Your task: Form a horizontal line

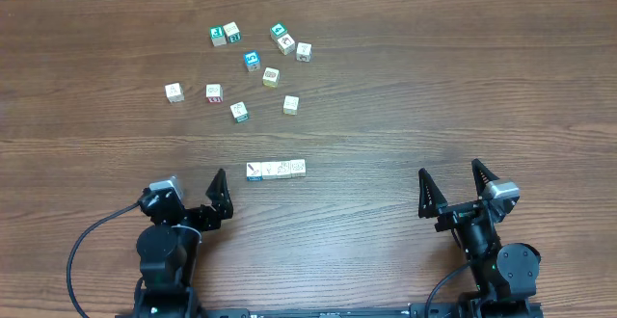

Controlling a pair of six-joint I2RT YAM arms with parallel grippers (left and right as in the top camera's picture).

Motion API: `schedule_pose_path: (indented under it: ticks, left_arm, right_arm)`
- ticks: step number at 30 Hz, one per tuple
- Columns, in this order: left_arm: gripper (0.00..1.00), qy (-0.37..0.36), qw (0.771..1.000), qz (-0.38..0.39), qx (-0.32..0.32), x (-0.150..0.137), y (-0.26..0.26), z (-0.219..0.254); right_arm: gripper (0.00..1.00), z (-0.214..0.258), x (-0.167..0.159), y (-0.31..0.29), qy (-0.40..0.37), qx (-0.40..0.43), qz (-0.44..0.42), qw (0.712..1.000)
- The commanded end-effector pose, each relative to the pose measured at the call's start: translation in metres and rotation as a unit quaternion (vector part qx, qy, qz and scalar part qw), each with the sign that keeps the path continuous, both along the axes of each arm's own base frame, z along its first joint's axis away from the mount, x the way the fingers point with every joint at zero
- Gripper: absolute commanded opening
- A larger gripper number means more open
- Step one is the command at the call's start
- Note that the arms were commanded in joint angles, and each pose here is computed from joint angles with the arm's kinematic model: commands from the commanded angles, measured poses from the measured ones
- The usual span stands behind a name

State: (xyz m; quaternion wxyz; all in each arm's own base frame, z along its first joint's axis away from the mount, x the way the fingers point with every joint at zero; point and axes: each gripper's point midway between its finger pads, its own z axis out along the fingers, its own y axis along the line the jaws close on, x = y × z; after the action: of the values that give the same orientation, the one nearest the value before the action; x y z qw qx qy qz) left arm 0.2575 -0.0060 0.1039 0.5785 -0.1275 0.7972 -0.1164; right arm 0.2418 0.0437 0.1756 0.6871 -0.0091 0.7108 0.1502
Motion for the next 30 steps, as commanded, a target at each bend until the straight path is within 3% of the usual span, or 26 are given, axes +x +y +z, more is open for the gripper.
schedule_pose_path:
  ticks: [1, 11, 30]
  left_arm:
    - [1.00, -0.013, 1.000, 0.010, 0.022, -0.005, 0.005, 0.005]
    - [1.00, -0.118, 0.992, 0.010, 0.043, -0.012, 0.006, 0.053]
    - [1.00, -0.116, 0.988, -0.001, 0.102, -0.011, 0.006, 0.051]
  right_arm:
    - [1.00, -0.002, 0.000, -0.001, 0.000, 0.001, -0.002, 1.000]
    - [1.00, -0.002, 0.000, -0.001, 0.000, 0.001, -0.002, 1.000]
    - [1.00, -0.002, 0.000, -0.001, 0.000, 0.001, -0.002, 1.000]
